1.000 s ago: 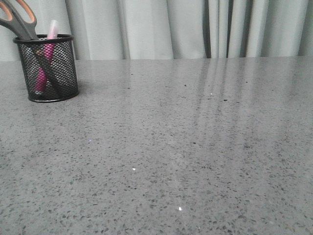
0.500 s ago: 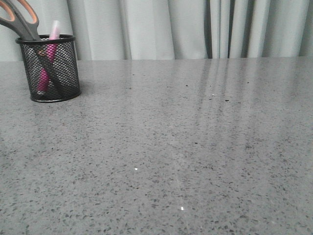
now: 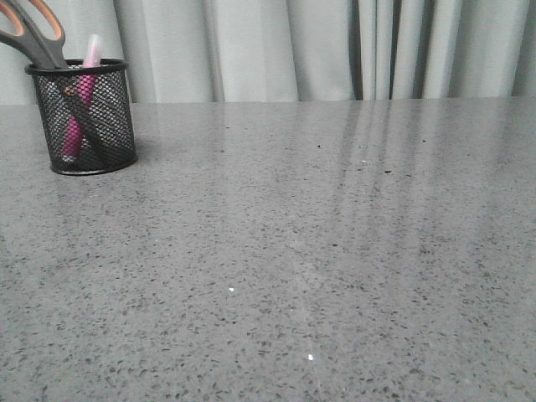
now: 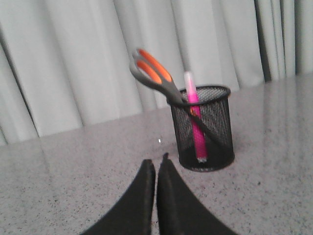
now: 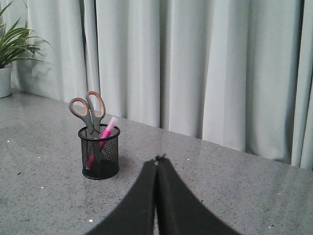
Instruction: Put pen and scissors into bin
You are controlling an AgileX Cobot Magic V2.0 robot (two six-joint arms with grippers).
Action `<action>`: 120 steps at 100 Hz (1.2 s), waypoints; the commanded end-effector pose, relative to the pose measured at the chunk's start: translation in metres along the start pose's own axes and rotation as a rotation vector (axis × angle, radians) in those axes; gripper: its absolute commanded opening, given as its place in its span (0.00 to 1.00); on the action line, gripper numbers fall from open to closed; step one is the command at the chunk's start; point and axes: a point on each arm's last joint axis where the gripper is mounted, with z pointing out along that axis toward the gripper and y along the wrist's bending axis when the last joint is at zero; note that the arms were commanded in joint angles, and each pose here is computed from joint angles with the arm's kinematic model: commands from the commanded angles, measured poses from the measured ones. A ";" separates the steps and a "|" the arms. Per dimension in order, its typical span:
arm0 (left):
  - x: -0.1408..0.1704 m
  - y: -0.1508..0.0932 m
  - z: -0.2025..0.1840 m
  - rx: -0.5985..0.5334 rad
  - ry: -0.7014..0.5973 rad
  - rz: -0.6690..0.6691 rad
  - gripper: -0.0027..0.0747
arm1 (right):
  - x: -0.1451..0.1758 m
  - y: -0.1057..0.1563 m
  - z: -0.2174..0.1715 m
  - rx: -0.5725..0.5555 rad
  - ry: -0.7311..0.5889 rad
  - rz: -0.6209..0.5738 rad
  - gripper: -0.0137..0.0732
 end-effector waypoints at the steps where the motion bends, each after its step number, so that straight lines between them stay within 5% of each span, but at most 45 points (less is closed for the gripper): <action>1: 0.012 -0.002 -0.003 -0.011 0.006 -0.042 0.01 | -0.007 -0.004 0.000 0.046 -0.018 -0.014 0.10; 58: 0.040 0.000 -0.016 -0.137 0.300 -0.202 0.01 | -0.007 -0.004 0.000 0.044 -0.018 -0.014 0.10; 120: 0.041 0.000 -0.016 -0.136 0.307 -0.203 0.01 | -0.007 -0.004 0.000 0.044 -0.018 -0.014 0.10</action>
